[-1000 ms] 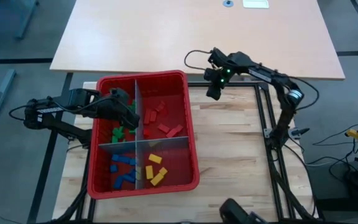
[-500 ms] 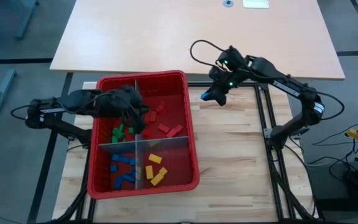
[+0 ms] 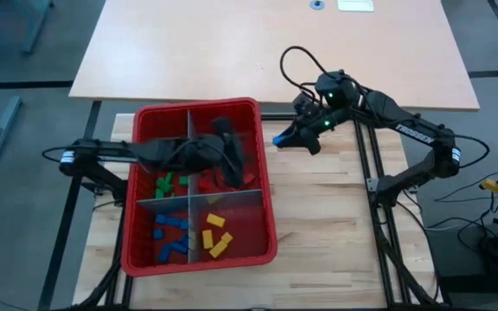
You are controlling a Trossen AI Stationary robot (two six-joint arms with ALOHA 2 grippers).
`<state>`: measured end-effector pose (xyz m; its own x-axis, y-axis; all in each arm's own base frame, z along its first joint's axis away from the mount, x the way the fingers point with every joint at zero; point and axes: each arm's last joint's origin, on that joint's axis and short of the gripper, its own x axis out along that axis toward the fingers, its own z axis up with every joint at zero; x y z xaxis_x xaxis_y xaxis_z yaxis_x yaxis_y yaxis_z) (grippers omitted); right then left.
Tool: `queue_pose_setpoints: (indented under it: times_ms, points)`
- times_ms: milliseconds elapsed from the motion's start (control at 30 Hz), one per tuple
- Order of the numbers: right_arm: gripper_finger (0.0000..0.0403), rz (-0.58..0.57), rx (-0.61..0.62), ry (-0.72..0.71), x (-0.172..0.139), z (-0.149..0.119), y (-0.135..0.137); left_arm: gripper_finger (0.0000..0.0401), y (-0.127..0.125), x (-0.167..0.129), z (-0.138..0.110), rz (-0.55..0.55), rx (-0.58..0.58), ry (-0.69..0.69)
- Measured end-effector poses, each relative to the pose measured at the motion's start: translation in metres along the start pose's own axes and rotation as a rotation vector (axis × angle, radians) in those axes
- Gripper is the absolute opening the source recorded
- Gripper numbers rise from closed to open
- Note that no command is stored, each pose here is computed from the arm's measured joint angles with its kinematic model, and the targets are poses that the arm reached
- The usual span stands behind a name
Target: Sort blocks
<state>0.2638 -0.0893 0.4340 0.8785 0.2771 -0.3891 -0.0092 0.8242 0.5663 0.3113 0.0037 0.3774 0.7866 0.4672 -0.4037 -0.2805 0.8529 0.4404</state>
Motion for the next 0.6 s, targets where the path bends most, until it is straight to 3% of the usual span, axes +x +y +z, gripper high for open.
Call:
queue_pose_setpoints:
  times_ms: [167,300,433,600]
  points:
    - [0.0120,0.012,0.034,-0.005,0.001,0.000,0.004,0.0271,-0.014,0.013,0.015,0.024,0.138,-0.132]
    - [0.0119,0.013,0.048,-0.008,0.000,0.000,0.004,0.0322,-0.017,0.016,0.027,0.079,0.164,-0.237]
    - [0.0120,0.015,0.062,-0.006,0.001,0.000,0.005,0.0346,-0.018,0.021,0.034,0.121,0.178,-0.305]
    - [0.0121,0.020,0.066,-0.009,0.001,0.000,0.006,0.0348,-0.025,0.031,0.037,0.148,0.217,-0.341]
